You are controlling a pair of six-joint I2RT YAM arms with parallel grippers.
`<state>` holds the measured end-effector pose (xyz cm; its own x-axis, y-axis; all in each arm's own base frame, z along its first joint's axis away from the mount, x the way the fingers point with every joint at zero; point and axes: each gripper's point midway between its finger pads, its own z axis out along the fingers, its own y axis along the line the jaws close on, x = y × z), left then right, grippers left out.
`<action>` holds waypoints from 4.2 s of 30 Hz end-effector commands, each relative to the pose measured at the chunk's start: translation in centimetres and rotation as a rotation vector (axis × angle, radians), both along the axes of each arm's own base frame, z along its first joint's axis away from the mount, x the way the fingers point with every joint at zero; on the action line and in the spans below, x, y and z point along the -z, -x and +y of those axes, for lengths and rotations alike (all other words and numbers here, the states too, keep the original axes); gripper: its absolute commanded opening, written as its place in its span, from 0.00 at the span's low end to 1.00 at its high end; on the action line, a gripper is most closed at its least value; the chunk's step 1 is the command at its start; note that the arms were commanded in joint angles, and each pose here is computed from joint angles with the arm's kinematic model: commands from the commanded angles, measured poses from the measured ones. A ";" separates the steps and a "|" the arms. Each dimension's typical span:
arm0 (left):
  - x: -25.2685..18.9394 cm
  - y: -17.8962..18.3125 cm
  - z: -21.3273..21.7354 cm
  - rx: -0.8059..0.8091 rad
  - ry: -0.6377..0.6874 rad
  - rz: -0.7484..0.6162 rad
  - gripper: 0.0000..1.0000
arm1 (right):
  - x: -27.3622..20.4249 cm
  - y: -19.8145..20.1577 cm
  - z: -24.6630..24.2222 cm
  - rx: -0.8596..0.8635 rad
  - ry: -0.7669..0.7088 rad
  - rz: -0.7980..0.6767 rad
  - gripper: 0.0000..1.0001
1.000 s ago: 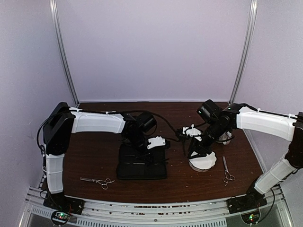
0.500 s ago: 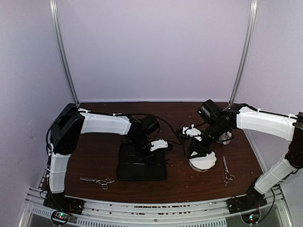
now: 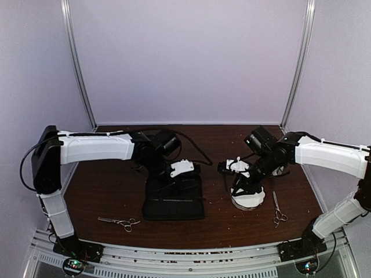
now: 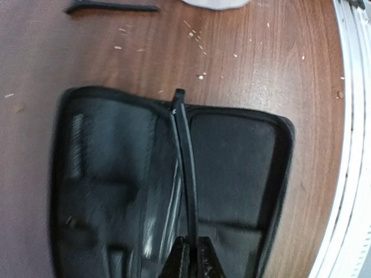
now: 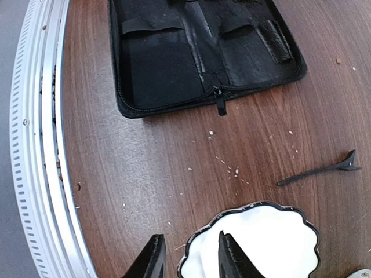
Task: Sort the hair-cutting tools
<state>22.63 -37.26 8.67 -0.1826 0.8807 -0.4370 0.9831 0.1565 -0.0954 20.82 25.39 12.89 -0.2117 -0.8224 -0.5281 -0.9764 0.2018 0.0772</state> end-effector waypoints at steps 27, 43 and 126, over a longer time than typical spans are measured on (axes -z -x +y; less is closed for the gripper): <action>-7.7 0.4 17.1 -0.385 -0.194 -0.270 0.00 | 7.4 5.4 12.1 -0.437 0.192 -0.169 0.35; -1.3 6.2 11.8 -0.066 -0.278 -0.123 0.00 | 10.7 4.0 7.9 -0.378 0.316 -0.287 0.00; 0.4 -11.0 8.8 -0.497 -0.082 -0.239 0.24 | 10.6 5.1 9.0 -0.344 0.219 -0.243 0.00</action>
<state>31.61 -27.72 7.20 -0.5059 0.7650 -0.3985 0.8030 0.5864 0.1063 16.20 34.63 2.55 0.2182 -0.9117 -0.3481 -0.9674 -0.1551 -0.2002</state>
